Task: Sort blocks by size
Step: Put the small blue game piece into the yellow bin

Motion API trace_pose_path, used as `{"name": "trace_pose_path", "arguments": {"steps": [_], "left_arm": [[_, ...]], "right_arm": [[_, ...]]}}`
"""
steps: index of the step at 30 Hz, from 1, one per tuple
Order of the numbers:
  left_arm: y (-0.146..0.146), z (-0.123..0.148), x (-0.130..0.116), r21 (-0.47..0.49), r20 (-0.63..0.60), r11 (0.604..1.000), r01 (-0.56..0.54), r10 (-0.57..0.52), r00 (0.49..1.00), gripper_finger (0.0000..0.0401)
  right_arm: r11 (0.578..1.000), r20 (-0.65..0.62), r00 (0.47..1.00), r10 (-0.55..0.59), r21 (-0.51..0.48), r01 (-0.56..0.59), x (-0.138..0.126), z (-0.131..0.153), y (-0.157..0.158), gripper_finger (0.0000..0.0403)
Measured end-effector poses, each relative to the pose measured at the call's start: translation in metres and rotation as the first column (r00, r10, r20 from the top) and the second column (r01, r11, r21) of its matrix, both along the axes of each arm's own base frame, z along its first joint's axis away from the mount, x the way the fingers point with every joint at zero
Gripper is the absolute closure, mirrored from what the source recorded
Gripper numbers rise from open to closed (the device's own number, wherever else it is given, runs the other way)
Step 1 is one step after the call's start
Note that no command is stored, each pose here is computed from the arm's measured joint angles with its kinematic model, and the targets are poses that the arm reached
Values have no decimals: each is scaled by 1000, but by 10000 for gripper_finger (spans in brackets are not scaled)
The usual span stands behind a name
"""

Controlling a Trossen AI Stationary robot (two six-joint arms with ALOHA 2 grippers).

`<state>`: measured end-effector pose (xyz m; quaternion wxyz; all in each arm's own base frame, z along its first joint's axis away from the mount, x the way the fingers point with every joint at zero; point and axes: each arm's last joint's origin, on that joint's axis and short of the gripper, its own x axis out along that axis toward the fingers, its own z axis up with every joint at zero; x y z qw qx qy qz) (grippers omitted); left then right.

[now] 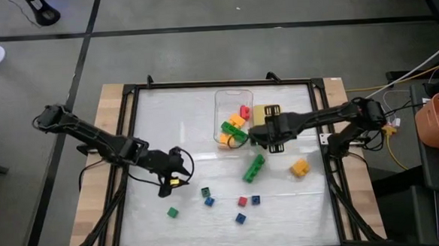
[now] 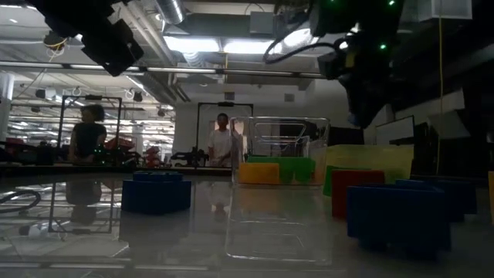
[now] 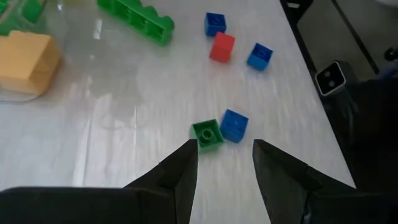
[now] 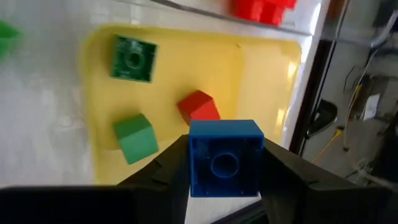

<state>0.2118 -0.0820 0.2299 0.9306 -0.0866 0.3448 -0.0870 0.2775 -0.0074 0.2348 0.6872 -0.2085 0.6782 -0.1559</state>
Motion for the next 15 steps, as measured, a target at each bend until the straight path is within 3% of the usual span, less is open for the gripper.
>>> {"name": "trace_pose_path", "arguments": {"steps": [10,15], "left_arm": [[-13,-1,-6,-13,-21,999,45,-45,999,260],[-24,-1,-12,-19,-23,995,98,-98,995,260]], "right_arm": [[986,1,995,-101,131,100,-2,-2,-25,246],[984,2,993,-115,140,114,-2,-2,-29,209]]}}
